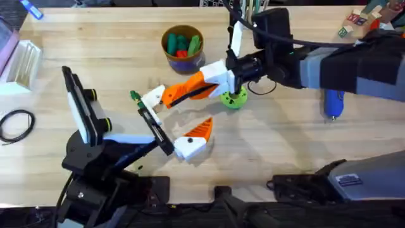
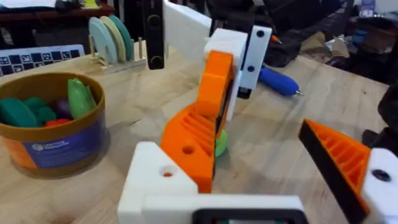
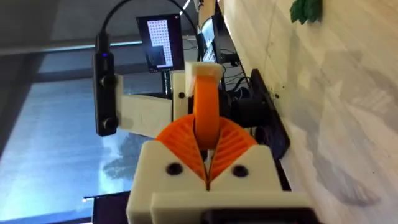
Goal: Pick up the gripper from the table and insert it into the empty holder that is missing its gripper. Then pick up a screw, insert it into the mounting hole, and use the screwdriver to tighten it. Finally, clean up the table by picking up the vegetable and placing it into the bucket.
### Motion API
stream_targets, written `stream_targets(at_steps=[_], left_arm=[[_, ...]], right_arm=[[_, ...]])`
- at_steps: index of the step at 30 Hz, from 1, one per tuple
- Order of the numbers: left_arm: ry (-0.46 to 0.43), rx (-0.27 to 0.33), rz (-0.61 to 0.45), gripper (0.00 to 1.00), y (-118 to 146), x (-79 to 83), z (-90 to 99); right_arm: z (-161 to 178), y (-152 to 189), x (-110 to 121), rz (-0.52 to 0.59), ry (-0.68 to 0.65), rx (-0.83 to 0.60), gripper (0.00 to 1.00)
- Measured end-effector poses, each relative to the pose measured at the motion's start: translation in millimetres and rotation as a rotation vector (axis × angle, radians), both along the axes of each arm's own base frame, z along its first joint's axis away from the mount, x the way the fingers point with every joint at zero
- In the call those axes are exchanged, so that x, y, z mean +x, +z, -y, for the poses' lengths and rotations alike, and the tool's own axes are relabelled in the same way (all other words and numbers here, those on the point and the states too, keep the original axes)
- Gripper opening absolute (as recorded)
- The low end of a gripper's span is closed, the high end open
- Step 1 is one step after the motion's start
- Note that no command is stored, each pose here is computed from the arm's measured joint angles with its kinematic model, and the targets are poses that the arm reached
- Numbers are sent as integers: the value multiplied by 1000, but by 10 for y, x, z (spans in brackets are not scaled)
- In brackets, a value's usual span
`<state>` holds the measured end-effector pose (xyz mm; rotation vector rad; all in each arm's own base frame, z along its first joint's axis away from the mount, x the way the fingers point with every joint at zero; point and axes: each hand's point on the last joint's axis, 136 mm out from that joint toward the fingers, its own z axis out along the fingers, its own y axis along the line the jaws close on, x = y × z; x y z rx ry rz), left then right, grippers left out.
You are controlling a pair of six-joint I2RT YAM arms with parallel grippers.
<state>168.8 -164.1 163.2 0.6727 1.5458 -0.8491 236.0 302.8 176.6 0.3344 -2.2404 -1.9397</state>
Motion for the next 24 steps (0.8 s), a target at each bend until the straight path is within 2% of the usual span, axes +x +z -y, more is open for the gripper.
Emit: stream_targets(at_steps=[7, 12, 24], left_arm=[[36, -5, -9, 988, -4, 51, -40], [18, -12, -19, 987, -2, 25, -19], [-24, -13, -23, 987, -5, -34, 21]], right_arm=[[-102, -52, -4, -28, -29, -46, 9], [-209, -85, -70, -26, -26, -69, 8], [-254, -115, -61, -24, -46, -89, 8]])
